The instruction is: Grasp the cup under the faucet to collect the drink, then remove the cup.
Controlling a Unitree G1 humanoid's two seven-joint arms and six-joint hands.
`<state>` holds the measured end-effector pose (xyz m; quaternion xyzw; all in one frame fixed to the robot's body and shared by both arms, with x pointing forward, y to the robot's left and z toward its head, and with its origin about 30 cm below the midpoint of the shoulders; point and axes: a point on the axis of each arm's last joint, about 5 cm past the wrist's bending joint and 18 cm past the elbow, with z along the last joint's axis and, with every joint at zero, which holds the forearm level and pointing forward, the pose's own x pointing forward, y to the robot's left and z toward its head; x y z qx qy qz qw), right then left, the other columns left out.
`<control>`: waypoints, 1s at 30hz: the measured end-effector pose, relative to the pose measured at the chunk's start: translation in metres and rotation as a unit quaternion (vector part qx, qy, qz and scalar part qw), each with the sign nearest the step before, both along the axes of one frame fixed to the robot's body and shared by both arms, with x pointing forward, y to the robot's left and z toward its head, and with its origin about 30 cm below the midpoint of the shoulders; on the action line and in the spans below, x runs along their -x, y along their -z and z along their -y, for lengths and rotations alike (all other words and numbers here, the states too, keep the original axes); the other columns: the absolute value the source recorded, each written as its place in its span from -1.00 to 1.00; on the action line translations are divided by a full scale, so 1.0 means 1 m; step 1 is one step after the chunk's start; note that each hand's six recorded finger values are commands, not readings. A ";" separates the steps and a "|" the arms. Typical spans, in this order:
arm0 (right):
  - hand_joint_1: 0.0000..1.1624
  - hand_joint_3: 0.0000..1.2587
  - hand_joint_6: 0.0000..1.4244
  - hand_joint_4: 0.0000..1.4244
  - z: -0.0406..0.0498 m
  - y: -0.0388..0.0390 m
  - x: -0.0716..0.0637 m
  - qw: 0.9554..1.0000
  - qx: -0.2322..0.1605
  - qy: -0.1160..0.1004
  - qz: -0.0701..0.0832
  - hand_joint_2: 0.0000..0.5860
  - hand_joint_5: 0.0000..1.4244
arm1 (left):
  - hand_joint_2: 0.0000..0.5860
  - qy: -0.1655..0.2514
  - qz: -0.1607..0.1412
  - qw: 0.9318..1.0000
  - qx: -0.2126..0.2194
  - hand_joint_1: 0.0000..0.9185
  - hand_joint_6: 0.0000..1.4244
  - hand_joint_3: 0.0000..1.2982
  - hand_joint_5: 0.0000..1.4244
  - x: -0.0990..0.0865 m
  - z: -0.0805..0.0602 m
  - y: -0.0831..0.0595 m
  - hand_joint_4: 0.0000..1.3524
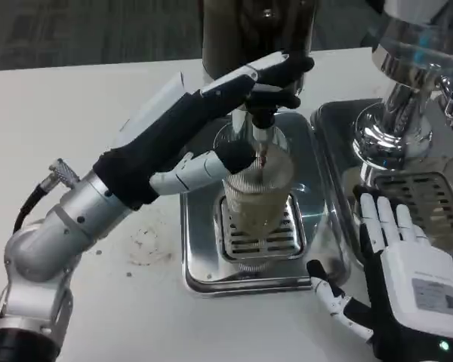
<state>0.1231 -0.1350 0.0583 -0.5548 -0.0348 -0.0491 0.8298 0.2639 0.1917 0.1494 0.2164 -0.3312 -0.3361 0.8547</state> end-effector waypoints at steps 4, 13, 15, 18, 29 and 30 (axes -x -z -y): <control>-0.47 -1.00 -0.84 -1.00 -0.0001 -0.0007 -0.003 1.000 -0.001 -0.002 0.004 0.16 -1.00 | -0.56 -0.006 0.009 1.000 -0.010 -1.00 -0.60 -0.69 -0.57 0.004 -0.003 0.000 -0.85; -0.45 -1.00 -0.84 -1.00 -0.0008 -0.0016 -0.007 1.000 -0.010 -0.006 0.007 0.15 -1.00 | -0.54 -0.013 0.017 1.000 -0.018 -1.00 -0.60 -0.68 -0.57 0.009 -0.005 0.001 -0.85; -0.42 -1.00 -0.83 -1.00 -0.0011 -0.0018 -0.009 1.000 -0.016 -0.009 0.006 0.10 -1.00 | -0.54 -0.013 0.017 1.000 -0.019 -1.00 -0.60 -0.67 -0.57 0.010 -0.005 0.001 -0.85; -0.42 -1.00 -0.82 -1.00 -0.0012 -0.0034 -0.012 0.999 -0.041 -0.015 0.004 0.09 -1.00 | -0.54 -0.013 0.016 1.000 -0.019 -1.00 -0.60 -0.67 -0.57 0.011 -0.005 0.002 -0.85; -0.34 -1.00 -0.80 -1.00 0.0002 -0.0071 -0.022 0.996 -0.087 -0.029 0.005 -0.02 -1.00 | -0.53 -0.019 0.022 0.999 -0.021 -1.00 -0.59 -0.66 -0.57 0.017 -0.004 0.006 -0.85; -0.33 -1.00 -0.80 -1.00 0.0004 -0.0075 -0.023 0.996 -0.089 -0.031 0.005 -0.02 -1.00 | -0.53 -0.019 0.022 0.999 -0.020 -1.00 -0.59 -0.66 -0.57 0.017 -0.004 0.006 -0.85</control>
